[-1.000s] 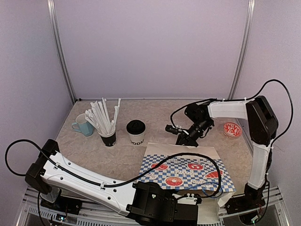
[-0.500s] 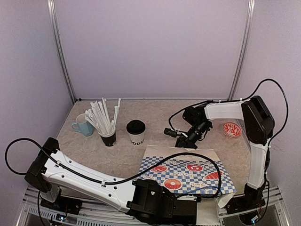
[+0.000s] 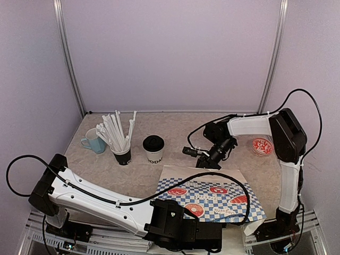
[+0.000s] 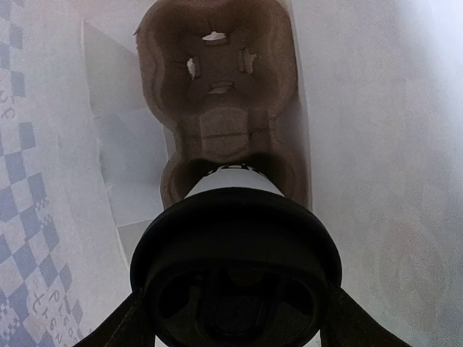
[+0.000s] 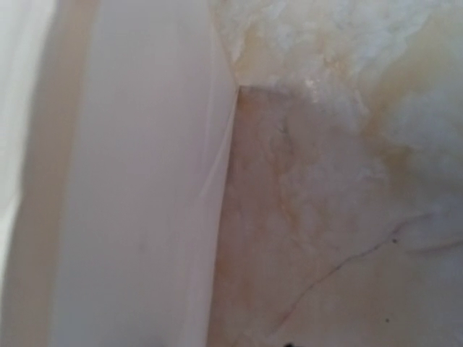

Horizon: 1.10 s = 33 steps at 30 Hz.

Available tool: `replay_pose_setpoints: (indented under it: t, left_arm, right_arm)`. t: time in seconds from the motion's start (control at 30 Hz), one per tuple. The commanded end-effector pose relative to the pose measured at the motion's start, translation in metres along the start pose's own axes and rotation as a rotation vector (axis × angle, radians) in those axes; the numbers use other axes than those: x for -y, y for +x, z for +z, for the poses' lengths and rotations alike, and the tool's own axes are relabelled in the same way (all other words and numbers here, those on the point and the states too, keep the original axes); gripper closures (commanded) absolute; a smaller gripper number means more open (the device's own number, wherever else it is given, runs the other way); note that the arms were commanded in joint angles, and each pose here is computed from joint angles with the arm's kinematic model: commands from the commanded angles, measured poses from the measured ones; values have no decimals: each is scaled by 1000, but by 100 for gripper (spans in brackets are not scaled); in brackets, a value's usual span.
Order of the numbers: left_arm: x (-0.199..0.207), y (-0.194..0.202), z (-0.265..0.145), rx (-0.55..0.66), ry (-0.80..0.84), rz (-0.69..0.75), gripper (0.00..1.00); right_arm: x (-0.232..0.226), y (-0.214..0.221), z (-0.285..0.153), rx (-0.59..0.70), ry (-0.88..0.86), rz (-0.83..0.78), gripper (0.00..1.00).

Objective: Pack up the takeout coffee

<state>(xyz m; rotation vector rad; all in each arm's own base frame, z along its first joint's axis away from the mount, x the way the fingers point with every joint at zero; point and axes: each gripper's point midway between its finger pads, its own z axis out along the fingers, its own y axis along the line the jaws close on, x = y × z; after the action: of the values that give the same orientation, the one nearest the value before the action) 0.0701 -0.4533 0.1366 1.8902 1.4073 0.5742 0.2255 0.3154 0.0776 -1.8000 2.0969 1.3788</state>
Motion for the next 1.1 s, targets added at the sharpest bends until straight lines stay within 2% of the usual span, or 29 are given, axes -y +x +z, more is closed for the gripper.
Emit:
replay_pose_setpoints:
  t: [0.0,0.27,0.4,0.77,1.07]
  left_arm:
    - [-2,8,-5,-12,57,-37,63]
    - [-10,21,2,-43,47,-59,63]
    - [-12,18,1,-38,54,-76,63]
    - [-19,40,13,-104,137,-205,63]
    - [-21,48,24,-145,267,-383,63]
  right_arm:
    - [-9,-7,7,-4,-41,-2,69]
    - [-5,-13,-6,-28,28,-31,66]
    - [-2,-21,-27,-16,78,-39,65]
    - [-16,-30,-110,66,192,-58,63]
    - [-33,-14,-128,105,217,-56,62]
